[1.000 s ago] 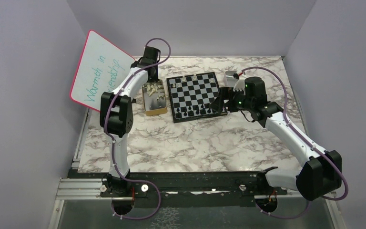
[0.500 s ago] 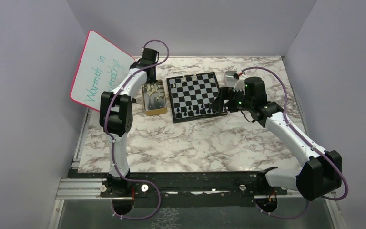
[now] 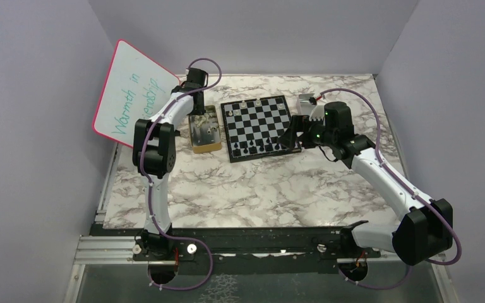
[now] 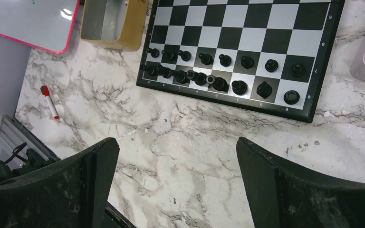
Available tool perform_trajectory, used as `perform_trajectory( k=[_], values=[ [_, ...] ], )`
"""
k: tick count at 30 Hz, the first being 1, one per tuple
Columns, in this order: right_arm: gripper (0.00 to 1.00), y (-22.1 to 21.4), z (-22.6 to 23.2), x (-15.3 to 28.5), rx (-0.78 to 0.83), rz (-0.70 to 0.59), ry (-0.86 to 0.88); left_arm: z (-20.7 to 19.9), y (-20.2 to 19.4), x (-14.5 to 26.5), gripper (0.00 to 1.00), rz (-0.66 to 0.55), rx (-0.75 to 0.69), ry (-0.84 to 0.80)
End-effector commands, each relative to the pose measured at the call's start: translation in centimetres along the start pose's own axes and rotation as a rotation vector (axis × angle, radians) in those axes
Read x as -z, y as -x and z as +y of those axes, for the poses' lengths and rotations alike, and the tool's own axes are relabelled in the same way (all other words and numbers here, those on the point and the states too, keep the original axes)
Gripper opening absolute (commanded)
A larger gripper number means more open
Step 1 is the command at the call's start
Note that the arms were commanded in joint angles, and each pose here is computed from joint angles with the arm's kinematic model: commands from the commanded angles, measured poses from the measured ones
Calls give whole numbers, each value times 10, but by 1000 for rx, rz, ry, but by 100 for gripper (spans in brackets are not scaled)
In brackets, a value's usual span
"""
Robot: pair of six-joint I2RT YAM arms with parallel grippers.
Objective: Set up the chess pieces on the board
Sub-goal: Pick up the chess piece from the storage box.
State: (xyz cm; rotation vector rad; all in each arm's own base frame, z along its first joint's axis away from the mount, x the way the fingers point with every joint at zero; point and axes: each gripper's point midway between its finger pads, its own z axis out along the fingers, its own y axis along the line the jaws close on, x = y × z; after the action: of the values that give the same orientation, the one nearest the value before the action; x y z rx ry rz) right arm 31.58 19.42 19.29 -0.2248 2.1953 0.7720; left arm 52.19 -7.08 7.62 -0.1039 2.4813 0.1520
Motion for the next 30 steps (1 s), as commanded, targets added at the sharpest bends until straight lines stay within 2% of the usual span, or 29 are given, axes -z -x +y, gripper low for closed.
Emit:
perform_trajectory(
  k=[1,9,20,30],
  values=[
    [100,1,5,1,1,-3,19,4,-4,-10,29,7,0,16],
    [100,-1,4,0,4,1,15,3,-14,-22,29,37,-2,16],
    [100,-3,1,-1,6,7,9,0,-9,-29,29,33,-14,0],
    [100,-3,1,-3,3,7,11,-6,-3,-21,17,21,-14,-45]
  ],
)
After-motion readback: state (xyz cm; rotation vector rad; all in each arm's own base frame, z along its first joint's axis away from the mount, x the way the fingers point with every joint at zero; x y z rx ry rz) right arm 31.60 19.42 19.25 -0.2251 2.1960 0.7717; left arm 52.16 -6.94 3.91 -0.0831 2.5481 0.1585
